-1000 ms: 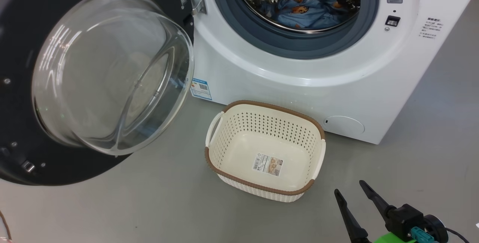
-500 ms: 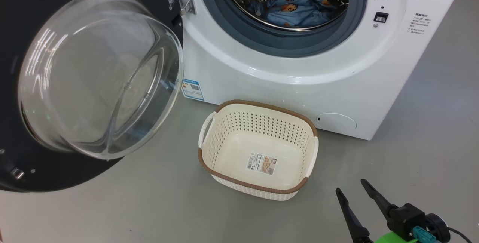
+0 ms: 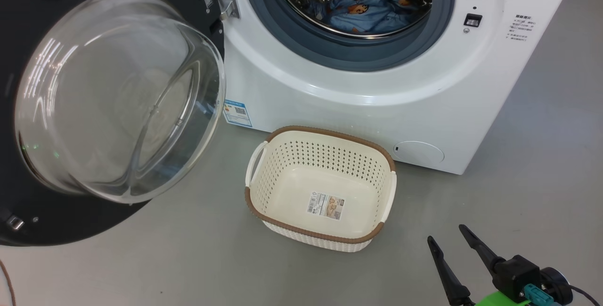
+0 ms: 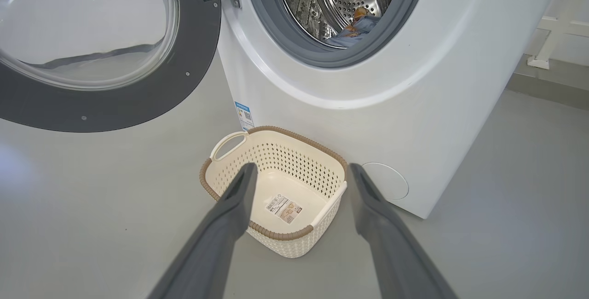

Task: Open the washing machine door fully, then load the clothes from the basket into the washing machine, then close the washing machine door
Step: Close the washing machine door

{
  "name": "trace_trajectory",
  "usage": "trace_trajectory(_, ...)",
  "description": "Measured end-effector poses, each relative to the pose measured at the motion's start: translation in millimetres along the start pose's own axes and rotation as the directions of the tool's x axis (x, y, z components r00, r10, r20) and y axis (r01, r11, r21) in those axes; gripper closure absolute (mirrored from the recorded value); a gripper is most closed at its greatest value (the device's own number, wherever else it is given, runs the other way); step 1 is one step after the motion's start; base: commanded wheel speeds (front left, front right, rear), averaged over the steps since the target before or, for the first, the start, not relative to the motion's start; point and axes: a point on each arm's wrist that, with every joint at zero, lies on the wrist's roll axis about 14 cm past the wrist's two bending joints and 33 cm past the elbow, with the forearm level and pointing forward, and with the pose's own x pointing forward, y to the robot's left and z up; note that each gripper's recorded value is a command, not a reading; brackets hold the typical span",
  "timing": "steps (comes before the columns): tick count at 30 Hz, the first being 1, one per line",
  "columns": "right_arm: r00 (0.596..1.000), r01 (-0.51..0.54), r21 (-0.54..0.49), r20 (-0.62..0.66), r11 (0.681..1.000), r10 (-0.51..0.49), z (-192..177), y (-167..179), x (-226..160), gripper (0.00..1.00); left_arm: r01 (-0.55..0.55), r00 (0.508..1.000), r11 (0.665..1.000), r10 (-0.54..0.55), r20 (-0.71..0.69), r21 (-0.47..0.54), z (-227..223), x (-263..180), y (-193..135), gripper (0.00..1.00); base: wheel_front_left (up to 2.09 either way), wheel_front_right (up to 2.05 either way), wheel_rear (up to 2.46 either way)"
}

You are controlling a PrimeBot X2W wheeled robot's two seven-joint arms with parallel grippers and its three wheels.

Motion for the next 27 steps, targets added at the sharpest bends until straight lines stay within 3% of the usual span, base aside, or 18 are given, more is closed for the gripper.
trace_trajectory(27,1.0,0.01,-0.017,-0.006,1.0,-0.01,-1,-7,-5,0.0,0.001,0.993,1.0,0.002,-0.121,0.02,-19,1,1,1.0,0.0,0.0,0.0)
